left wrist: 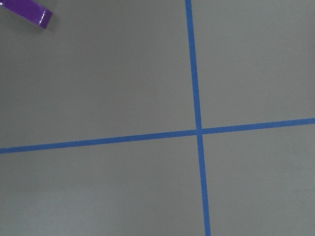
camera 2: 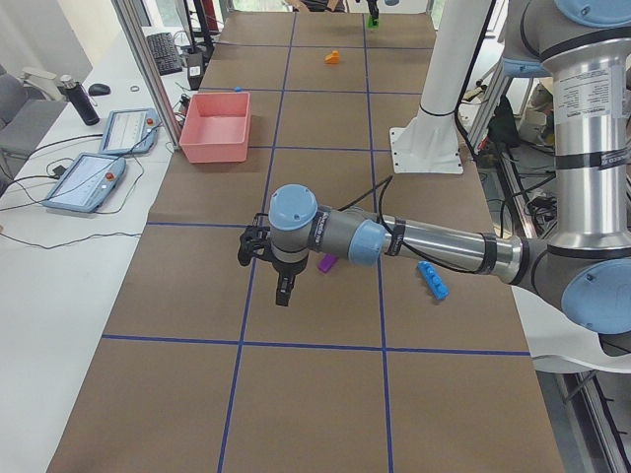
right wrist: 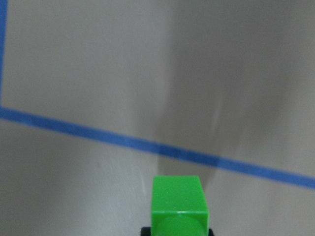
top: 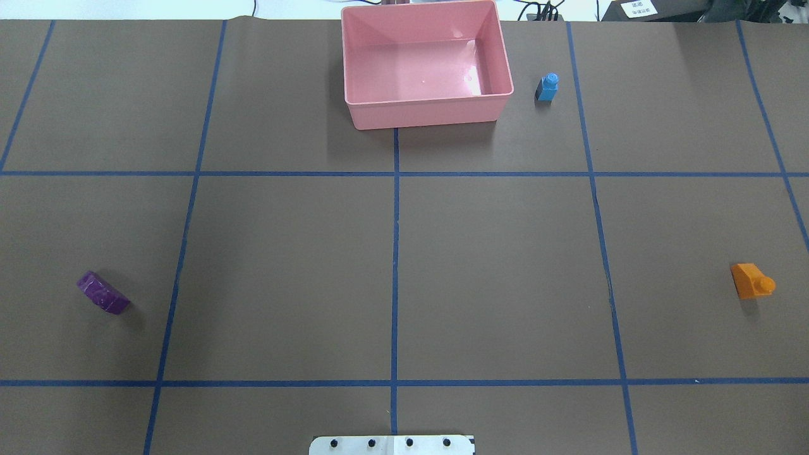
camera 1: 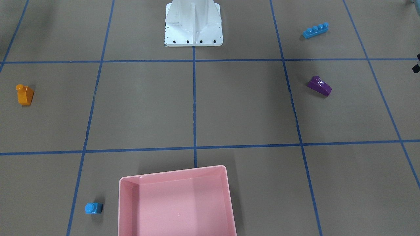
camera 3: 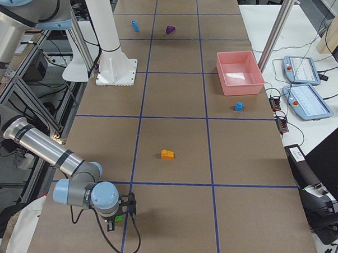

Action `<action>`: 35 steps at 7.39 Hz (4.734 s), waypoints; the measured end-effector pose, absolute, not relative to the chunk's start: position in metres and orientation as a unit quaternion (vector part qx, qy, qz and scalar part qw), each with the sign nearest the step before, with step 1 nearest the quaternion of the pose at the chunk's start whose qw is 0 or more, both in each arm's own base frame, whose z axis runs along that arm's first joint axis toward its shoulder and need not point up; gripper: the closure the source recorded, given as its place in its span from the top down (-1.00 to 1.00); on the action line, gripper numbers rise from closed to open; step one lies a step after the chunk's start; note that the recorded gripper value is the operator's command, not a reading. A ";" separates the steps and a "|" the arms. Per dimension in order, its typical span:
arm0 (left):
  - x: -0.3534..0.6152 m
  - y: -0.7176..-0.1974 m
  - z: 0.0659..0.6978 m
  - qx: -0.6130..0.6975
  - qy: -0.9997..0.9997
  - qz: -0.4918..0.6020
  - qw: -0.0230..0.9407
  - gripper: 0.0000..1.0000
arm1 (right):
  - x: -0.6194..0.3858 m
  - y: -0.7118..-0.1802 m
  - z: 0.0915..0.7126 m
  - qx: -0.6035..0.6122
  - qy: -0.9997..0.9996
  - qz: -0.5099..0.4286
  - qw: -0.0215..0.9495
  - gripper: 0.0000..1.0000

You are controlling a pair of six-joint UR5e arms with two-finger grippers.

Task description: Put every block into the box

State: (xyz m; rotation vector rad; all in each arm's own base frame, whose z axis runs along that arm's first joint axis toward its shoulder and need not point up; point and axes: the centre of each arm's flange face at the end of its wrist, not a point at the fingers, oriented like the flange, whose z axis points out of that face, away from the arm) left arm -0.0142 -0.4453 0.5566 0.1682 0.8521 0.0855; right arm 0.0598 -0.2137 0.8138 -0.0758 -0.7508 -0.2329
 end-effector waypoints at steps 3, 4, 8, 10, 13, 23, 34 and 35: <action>0.051 -0.443 0.543 0.093 0.424 0.123 0.893 1.00 | 0.045 -0.414 0.664 -0.023 -0.384 -0.021 0.923 -1.00; 0.071 -0.438 0.535 0.104 0.427 0.152 0.885 1.00 | 0.024 -0.470 0.612 -0.019 -0.396 0.009 0.918 -1.00; 0.173 -0.394 0.486 0.136 0.383 0.284 0.868 1.00 | -0.155 -0.605 0.404 -0.053 -0.438 0.093 0.892 -1.00; 0.219 -0.350 0.486 0.112 0.375 0.349 0.851 1.00 | -0.248 -0.654 0.310 -0.084 -0.447 0.127 0.882 -1.00; 0.245 -0.268 0.486 0.089 0.335 0.437 0.830 1.00 | -0.352 -0.714 0.219 -0.083 -0.441 0.200 0.871 -1.00; 0.299 -0.137 0.523 0.014 0.255 0.547 0.797 0.99 | -0.475 -0.755 0.209 -0.045 -0.417 0.263 0.869 1.00; 0.280 -0.165 0.470 -0.002 0.323 0.477 0.818 -1.00 | -0.423 -0.777 0.206 -0.039 -0.435 0.252 0.863 1.00; 0.279 -0.200 0.442 0.019 0.348 0.435 0.830 -1.00 | -0.395 -0.783 0.222 -0.043 -0.442 0.244 0.862 1.00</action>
